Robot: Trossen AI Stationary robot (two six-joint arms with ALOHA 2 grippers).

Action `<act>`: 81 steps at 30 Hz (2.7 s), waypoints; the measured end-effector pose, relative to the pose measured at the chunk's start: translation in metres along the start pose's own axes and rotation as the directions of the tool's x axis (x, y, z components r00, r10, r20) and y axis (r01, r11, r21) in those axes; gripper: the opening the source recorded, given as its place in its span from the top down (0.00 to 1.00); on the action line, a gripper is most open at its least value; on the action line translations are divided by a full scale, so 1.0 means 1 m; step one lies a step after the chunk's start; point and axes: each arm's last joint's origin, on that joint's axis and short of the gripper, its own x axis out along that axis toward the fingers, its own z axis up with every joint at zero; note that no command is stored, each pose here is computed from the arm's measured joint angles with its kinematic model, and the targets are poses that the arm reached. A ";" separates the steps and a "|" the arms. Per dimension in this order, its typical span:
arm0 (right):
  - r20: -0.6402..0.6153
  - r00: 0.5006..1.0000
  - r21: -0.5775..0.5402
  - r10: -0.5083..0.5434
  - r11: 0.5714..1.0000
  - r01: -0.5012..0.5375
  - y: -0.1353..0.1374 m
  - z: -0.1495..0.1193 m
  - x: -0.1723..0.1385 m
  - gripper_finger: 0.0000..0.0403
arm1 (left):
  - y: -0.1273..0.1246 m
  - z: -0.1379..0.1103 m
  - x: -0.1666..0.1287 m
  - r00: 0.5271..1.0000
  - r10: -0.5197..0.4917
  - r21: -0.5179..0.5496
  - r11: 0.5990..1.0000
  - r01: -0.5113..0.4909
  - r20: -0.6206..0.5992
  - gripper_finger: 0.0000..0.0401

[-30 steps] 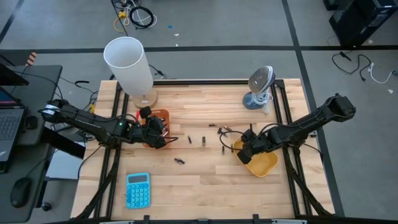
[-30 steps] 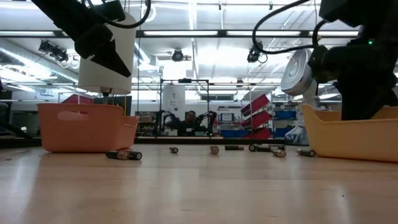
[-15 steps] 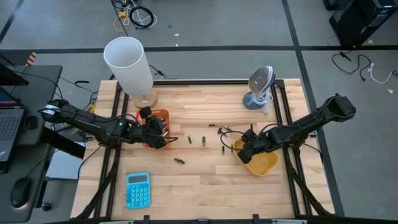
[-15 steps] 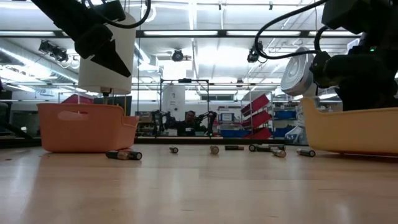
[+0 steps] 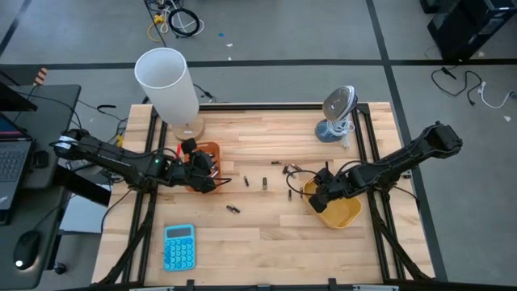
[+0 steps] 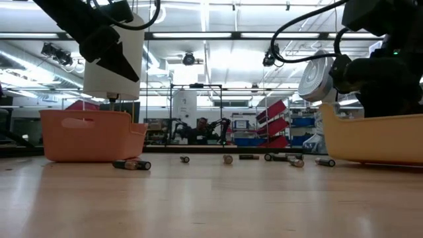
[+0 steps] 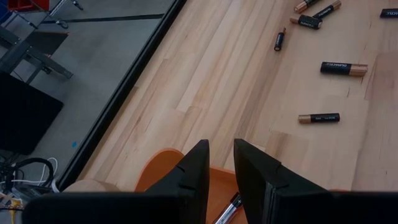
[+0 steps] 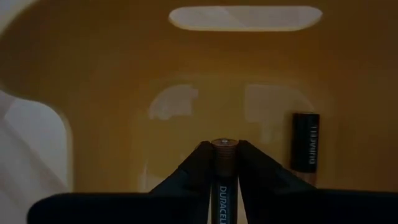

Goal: Sort batteries
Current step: Put the gold battery into the yellow bin

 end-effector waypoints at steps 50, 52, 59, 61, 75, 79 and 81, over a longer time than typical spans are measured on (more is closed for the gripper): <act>0.204 0.979 -0.361 0.017 0.931 0.059 0.047 0.070 -0.099 0.79 | -0.019 0.021 0.005 0.947 -0.289 0.044 0.957 0.286 0.136 0.81; 0.205 0.979 -0.371 0.016 0.927 0.063 0.046 0.071 -0.099 0.79 | -0.027 0.029 0.008 0.916 -0.352 0.081 0.936 0.343 0.192 0.81; 0.262 0.962 -0.440 0.080 0.897 0.046 0.056 0.076 -0.098 0.79 | -0.049 0.025 0.028 0.872 -0.470 0.289 0.860 0.420 0.133 0.81; 0.292 0.951 -0.473 0.105 0.880 0.048 0.061 0.081 -0.095 0.79 | -0.053 0.020 0.032 0.871 -0.483 0.321 0.842 0.434 0.090 0.81; 0.314 0.948 -0.568 0.051 0.810 0.145 0.067 0.135 -0.039 0.79 | -0.045 0.014 0.017 0.888 -0.456 0.304 0.854 0.422 0.049 0.81; 0.306 0.951 -0.615 0.036 0.771 0.168 0.073 0.154 -0.032 0.79 | -0.039 0.012 0.011 0.901 -0.434 0.269 0.871 0.411 0.028 0.81; 0.296 0.955 -0.636 0.011 0.748 0.188 0.076 0.164 -0.028 0.79 | -0.037 0.010 0.009 0.903 -0.430 0.255 0.875 0.412 0.015 0.81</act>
